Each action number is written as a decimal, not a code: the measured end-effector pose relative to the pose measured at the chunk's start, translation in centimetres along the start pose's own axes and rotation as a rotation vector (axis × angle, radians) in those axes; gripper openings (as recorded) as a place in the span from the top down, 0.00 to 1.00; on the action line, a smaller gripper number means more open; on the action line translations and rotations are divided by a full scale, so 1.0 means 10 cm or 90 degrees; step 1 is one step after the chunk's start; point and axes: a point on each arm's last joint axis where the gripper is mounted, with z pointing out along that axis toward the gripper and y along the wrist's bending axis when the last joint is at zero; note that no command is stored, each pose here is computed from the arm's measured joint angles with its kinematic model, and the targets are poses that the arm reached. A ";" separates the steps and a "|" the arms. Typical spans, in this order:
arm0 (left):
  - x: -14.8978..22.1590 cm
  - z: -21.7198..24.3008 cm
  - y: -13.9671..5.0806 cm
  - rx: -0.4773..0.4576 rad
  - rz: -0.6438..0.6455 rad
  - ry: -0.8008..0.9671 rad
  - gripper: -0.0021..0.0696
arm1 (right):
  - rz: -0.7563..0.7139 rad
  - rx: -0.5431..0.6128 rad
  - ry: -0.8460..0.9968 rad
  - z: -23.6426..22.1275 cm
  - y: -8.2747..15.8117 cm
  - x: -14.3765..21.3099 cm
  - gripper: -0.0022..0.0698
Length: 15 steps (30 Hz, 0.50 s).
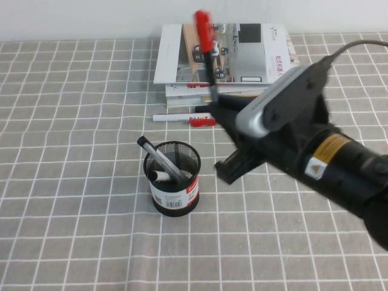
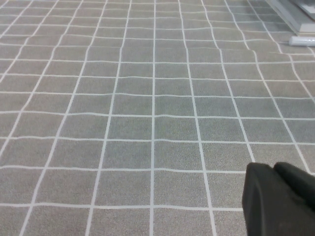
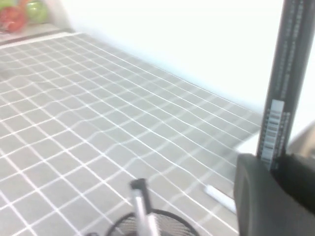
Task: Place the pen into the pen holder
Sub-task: Place the pen onto the pen holder
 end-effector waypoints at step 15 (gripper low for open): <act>0.00 0.00 0.00 0.000 0.000 0.000 0.98 | 0.047 -0.058 -0.021 0.67 0.16 0.68 0.92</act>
